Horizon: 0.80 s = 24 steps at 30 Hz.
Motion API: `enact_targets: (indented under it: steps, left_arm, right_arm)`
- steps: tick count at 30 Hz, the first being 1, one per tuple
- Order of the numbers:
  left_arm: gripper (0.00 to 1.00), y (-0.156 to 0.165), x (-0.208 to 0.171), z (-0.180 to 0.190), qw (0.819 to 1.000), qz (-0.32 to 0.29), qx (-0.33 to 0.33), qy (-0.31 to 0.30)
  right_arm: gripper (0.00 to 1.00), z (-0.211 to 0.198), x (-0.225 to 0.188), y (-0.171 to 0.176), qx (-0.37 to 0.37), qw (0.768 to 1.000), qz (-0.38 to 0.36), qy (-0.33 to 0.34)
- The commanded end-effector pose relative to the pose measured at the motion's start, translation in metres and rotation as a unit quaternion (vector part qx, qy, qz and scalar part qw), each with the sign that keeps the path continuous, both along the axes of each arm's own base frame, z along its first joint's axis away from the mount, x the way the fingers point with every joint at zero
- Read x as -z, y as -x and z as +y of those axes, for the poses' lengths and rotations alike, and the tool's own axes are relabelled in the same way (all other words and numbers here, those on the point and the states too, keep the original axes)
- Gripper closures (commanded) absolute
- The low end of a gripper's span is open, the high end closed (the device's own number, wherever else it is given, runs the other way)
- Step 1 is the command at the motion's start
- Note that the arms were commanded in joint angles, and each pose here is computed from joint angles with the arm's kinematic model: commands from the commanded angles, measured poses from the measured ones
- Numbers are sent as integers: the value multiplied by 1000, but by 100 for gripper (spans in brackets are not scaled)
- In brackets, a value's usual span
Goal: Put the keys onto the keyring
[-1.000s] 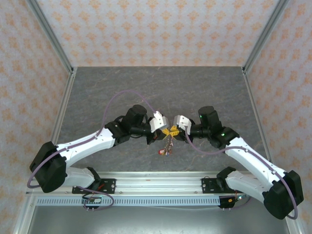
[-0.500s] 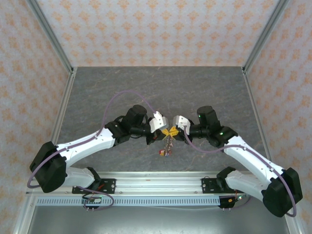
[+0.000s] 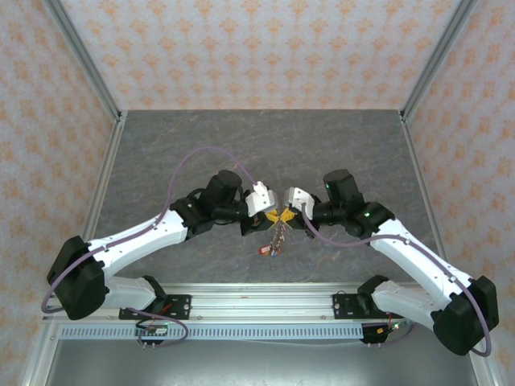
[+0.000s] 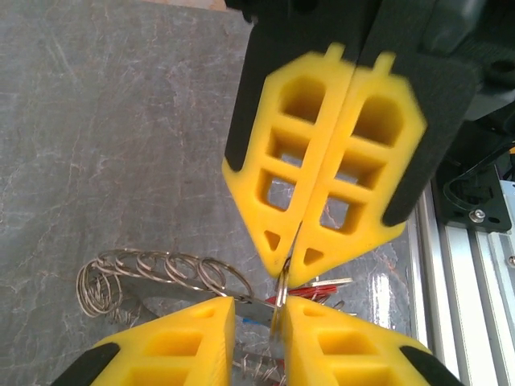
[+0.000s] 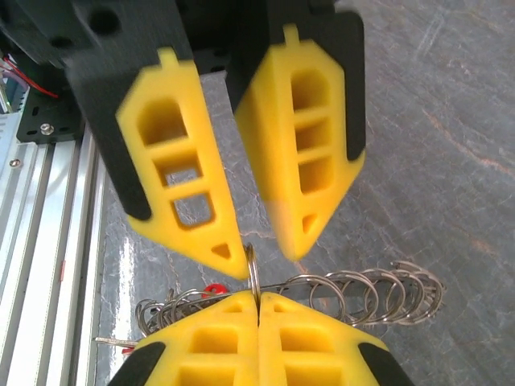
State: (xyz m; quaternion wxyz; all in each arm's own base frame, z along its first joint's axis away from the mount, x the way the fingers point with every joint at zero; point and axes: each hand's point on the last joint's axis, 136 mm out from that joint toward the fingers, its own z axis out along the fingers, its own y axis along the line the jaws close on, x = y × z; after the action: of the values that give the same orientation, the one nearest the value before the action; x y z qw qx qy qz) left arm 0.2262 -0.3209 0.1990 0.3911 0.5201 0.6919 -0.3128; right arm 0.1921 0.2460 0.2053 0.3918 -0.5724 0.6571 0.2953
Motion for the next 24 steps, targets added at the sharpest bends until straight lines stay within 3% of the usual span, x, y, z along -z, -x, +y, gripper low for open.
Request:
enact_targets:
  steps: [1,8,13,17,24]
  left_arm:
    - [77,-4,-6,0,1000,-16,-1,-10]
    - [79,0,-7,-5,1000,-7,15,-4]
    - [87,3,-1,-6,1000,1,18,-10]
    - [100,4,-2,-6,1000,1,19,-1]
    - [100,7,-12,-8,999,-3,20,28]
  right_arm:
    - [100,3,-20,1,-10,999,-29,-9]
    - [100,8,-28,2,-14,999,-33,-26]
    - [100,9,-30,0,-11,999,-39,-32]
    - [100,9,-32,-1,-9,998,-42,-37]
    - [92,3,-20,-5,19,998,-43,-31]
